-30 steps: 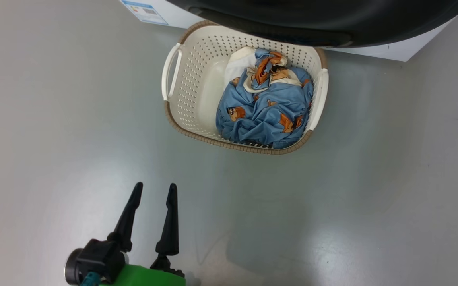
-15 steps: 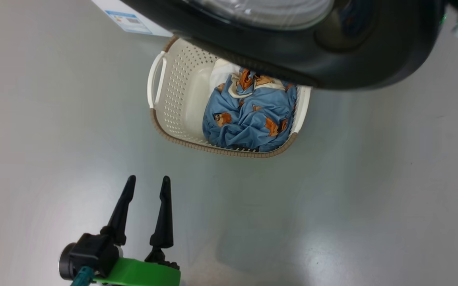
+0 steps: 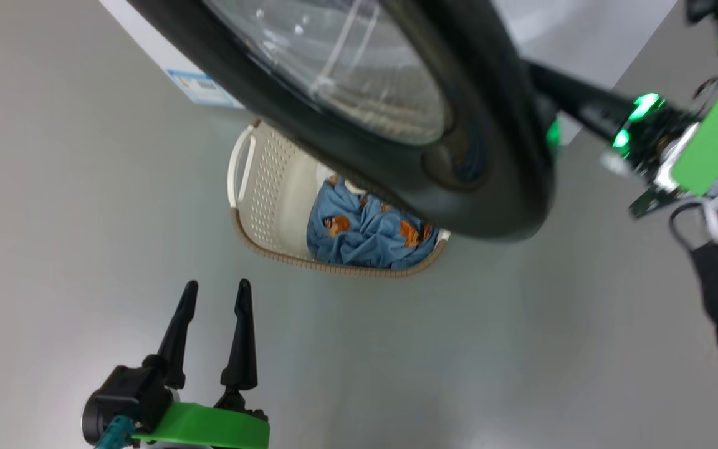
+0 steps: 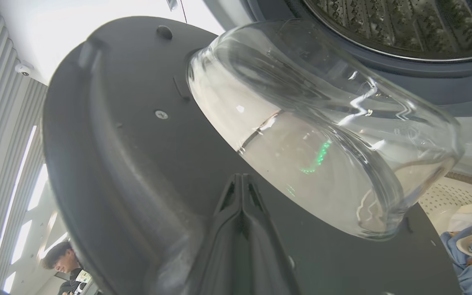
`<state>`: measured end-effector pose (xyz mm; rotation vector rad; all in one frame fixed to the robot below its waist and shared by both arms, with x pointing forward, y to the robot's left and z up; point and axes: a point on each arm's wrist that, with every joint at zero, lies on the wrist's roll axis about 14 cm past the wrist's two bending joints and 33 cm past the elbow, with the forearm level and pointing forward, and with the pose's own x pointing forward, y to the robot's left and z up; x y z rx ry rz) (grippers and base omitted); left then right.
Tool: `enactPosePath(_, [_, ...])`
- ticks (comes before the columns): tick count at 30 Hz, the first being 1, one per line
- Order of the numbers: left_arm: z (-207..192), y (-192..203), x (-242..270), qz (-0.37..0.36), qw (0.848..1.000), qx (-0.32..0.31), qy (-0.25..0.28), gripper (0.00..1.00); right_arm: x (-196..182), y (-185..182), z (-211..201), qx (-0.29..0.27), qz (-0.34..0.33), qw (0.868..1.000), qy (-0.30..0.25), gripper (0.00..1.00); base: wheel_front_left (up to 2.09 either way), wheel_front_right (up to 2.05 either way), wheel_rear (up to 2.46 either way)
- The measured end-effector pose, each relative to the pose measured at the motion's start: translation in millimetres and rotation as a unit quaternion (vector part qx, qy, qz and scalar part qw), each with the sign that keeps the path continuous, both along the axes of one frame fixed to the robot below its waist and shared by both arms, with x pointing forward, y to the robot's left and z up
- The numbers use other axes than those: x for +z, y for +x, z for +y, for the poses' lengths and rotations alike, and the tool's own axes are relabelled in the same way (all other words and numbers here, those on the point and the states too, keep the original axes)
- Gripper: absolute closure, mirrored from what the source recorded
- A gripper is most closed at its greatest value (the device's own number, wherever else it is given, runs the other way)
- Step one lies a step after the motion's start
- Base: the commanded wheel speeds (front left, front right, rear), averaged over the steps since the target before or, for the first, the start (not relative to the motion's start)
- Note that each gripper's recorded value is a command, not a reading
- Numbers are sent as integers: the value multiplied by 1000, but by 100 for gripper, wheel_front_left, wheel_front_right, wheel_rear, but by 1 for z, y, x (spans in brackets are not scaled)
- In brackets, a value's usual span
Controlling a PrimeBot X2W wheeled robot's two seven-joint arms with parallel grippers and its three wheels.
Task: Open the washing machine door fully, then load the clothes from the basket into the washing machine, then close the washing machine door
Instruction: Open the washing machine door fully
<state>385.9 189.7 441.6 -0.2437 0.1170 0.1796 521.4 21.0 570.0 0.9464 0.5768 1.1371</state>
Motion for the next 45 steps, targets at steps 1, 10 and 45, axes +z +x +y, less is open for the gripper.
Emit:
enactPosePath(1, [0,-1,3,-4,1000,0,-1,0,1,-5,2,1,2,1000,2,100,0,0,0])
enactPosePath(10, [-2,-12,29,-44,999,-9,-12,0,6,-47,20,-15,-4,1000,-14,100,0,0,0])
enactPosePath(45, [-9,-26,68,-107,993,-24,-40,0,-26,-163,115,6,11,1000,-22,100,0,0,0])
